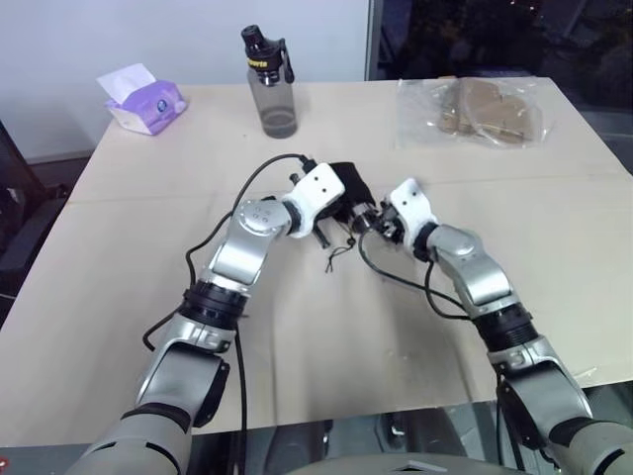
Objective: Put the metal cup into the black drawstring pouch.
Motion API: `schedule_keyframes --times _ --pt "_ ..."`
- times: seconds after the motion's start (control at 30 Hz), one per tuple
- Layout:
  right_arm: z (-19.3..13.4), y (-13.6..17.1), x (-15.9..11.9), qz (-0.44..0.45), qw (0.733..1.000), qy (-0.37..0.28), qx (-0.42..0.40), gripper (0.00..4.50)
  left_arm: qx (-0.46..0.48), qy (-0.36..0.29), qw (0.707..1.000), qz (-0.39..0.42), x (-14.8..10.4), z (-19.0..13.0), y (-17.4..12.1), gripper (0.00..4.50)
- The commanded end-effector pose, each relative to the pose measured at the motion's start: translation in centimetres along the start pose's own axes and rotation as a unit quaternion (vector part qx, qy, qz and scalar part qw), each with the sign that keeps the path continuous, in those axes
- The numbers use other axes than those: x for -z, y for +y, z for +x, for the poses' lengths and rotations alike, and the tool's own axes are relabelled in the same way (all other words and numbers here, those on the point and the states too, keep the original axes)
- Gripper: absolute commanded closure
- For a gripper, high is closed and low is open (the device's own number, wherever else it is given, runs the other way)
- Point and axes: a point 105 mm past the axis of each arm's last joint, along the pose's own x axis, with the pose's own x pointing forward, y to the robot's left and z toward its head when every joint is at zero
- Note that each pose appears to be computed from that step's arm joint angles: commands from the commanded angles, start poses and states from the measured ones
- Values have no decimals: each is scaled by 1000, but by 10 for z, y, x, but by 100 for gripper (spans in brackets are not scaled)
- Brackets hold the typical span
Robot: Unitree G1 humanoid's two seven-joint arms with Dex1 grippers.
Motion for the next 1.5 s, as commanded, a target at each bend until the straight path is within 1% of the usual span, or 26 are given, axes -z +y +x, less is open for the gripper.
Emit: schedule_keyframes --times 0.03,0.23,0.3,0.4,0.43,0.5,0.57,0.6,0.63,0.67,0.7,0.73,0.77,0.83,0.9,0.97,1.03,1.07,1.17,1.23,1.3,1.37,1.43,1.47,1.5 --pt "2 2 -20 -2 999 -36 -6 439 -1 -31 999 9 -19 -7 2 450" --pt "2 9 -28 46 998 -41 -13 439 11 -40 999 -13 -23 -13 -4 450" --pt "3 7 -32 86 996 -35 -4 439 21 -47 998 -34 -28 -16 -8 450" --pt "8 -1 -37 147 988 -20 30 439 44 -61 995 -62 -40 -21 -16 450" --pt "11 -1 -38 167 985 -17 38 439 55 -67 993 -79 -45 -22 -21 450" --pt "16 1 -41 235 971 -23 35 439 75 -76 991 -86 -52 -24 -30 450" --pt "18 8 -47 295 955 -34 12 439 86 -75 989 -94 -52 -26 -35 450" --pt "18 8 -49 304 952 -37 9 439 88 -72 989 -99 -52 -26 -36 450" --pt "18 7 -48 299 954 -34 16 439 89 -71 988 -101 -51 -27 -37 450" --pt "19 3 -43 244 969 -18 36 439 90 -70 988 -105 -51 -27 -37 450" --pt "19 -1 -38 168 984 -3 61 439 88 -70 988 -110 -51 -27 -36 450" --pt "20 -3 -34 64 995 13 78 439 88 -70 987 -114 -51 -26 -36 450" --pt "20 0 -33 3 997 15 75 439 87 -71 987 -117 -52 -26 -35 450" --pt "23 13 -40 -33 998 -15 51 439 85 -73 986 -127 -53 -24 -35 450" --pt "24 34 -48 -85 996 -42 5 439 83 -76 983 -145 -53 -23 -34 450" --pt "25 46 -48 -63 997 -47 -23 439 76 -74 980 -170 -50 -23 -30 450" --pt "21 45 -46 -25 998 -47 -31 439 61 -68 977 -190 -44 -24 -23 450" --pt "18 38 -46 -10 999 -47 -19 412 52 -64 977 -196 -40 -25 -19 450" --pt "0 18 -45 15 999 -45 -3 298 23 -56 976 -210 -32 -29 -1 450" --pt "-19 16 -47 37 998 -39 -30 205 5 -61 972 -229 -31 -31 13 450" --pt "-31 16 -48 49 997 -35 -44 205 -2 -65 969 -239 -32 -32 20 450" --pt "-47 11 -53 63 996 -43 -48 205 -10 -73 967 -243 -36 -33 30 450" --pt "-56 11 -52 84 994 -45 -50 119 -15 -85 964 -251 -41 -35 39 450" --pt "-56 12 -51 110 992 -46 -49 92 -17 -93 963 -252 -45 -36 43 450" --pt "-54 16 -49 123 990 -44 -54 39 -17 -100 962 -254 -50 -38 46 450"
